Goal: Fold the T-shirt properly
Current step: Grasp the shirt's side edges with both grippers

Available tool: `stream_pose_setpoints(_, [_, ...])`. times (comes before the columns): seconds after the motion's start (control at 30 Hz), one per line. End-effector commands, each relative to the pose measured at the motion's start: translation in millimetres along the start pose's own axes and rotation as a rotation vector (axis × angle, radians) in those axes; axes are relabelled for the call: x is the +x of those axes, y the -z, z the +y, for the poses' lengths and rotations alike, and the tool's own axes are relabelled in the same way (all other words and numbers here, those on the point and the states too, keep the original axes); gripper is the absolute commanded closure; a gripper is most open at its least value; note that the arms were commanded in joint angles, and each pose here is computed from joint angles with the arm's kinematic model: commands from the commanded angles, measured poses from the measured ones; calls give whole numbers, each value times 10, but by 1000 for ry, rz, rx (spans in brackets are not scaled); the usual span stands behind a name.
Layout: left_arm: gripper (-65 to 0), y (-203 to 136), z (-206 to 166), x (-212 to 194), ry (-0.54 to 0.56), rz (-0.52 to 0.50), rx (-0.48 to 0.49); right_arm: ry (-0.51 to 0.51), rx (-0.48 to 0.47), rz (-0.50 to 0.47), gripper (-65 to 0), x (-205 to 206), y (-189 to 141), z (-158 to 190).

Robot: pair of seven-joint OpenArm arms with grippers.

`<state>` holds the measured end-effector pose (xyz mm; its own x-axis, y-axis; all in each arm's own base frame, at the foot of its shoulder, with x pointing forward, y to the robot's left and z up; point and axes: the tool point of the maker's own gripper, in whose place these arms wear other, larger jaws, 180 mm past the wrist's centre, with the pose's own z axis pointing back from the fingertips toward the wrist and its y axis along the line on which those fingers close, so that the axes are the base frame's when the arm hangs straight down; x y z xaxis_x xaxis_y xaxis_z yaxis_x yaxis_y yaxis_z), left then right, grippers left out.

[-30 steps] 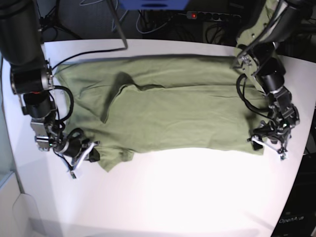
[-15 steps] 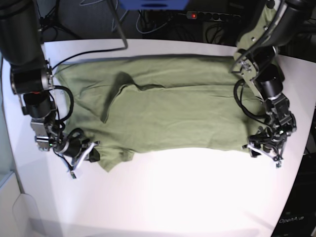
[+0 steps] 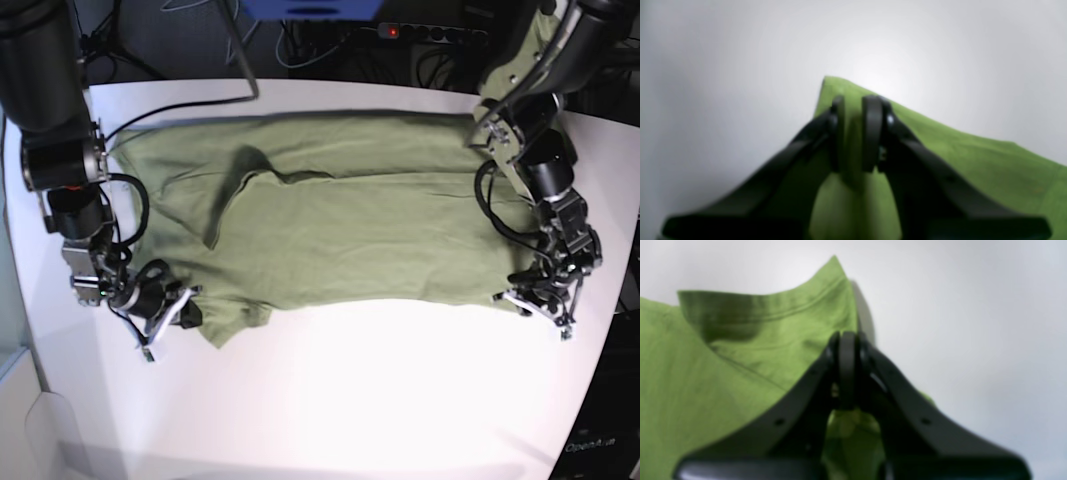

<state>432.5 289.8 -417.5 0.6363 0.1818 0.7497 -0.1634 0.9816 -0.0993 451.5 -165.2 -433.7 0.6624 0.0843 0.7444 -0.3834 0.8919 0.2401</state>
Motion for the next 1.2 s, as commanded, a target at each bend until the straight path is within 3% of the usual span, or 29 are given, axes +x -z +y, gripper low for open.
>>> stream_pose_setpoints(0.0, [-90,-38,51,313,7,-72,9,-23,-1,-37,-7,227,-39,-48])
stream_pose_setpoints(0.07, [-120,-53,109,333,8,-75,17,-23,-1,-37,-7,227,-39,-48])
stream_pose_setpoints(0.2, [-304,-66,152,355,7,-83,24,-22,-1,-36,-7,222,-39,-49])
stream_pose_setpoints(0.27, [-352,-66,152,361,7,-86,24,-22,-1,-36,-7,222,-39,-49])
stream_pose_setpoints(0.53, [-352,-52,148,329,4,-79,21,-22,-1,-36,-7,222,-39,-49])
stream_pose_setpoints(0.7, [-356,-55,252,326,-22,-79,81,-22,-1,-36,-7,222,-39,-49])
stream_pose_setpoints(1.17, [-354,96,84,39,-49,-41,31,-20,-4,-33,-7,205,-49,-66])
